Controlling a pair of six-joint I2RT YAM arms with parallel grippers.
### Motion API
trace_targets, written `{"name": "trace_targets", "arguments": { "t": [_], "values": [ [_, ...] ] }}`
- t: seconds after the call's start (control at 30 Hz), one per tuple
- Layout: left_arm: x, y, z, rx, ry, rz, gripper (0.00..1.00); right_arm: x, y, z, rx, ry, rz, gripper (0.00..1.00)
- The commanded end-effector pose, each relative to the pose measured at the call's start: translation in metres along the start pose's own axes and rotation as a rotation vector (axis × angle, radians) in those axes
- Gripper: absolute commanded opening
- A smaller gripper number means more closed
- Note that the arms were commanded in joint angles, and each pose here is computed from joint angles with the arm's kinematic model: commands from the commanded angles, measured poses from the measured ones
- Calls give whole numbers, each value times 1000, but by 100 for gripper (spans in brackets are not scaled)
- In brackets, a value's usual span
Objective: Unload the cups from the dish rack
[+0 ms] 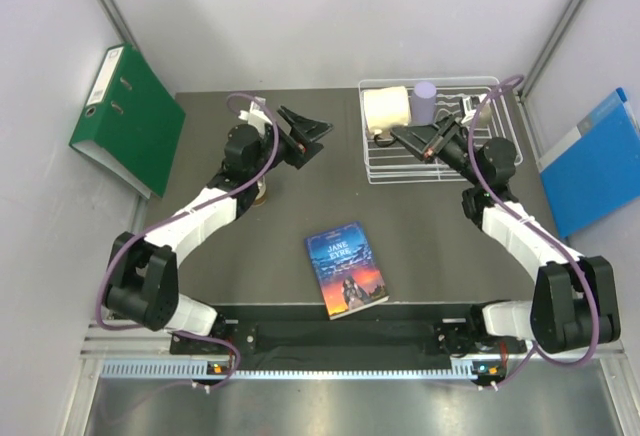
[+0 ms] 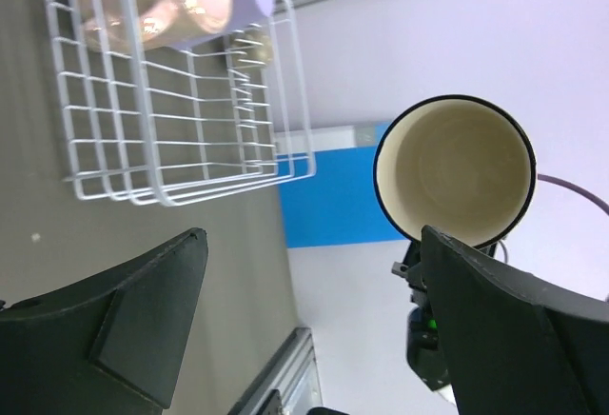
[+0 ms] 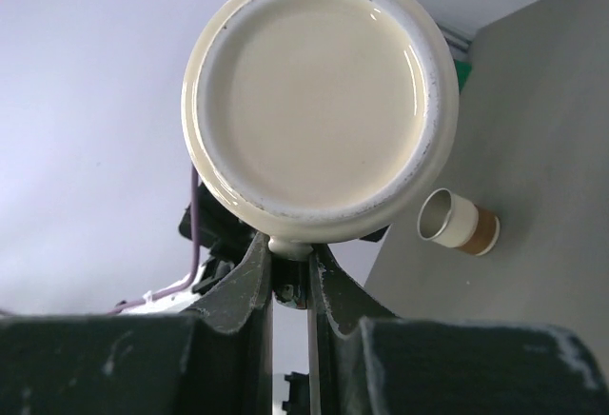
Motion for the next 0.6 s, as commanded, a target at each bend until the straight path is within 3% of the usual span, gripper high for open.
{"name": "trace_targets", "arguments": {
  "t": [0.0,0.57],
  "values": [
    [2,18,-44,-2,-223,-57,97,5,-6,51,125,213,27,0],
    [-12,12,-92,-32,-402,-14,93,-30,-31,35,99,189,132,0]
  ]
}}
Point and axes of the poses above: each gripper's point midway between its finger pads, its own x axis back along the fingers, its own z axis along the line the jaws close on, y = z × x, the point moved 6 cm from there along x, back along the fingers, and after that the axes turned 11 degrees about -x, right-handed, at the moved point
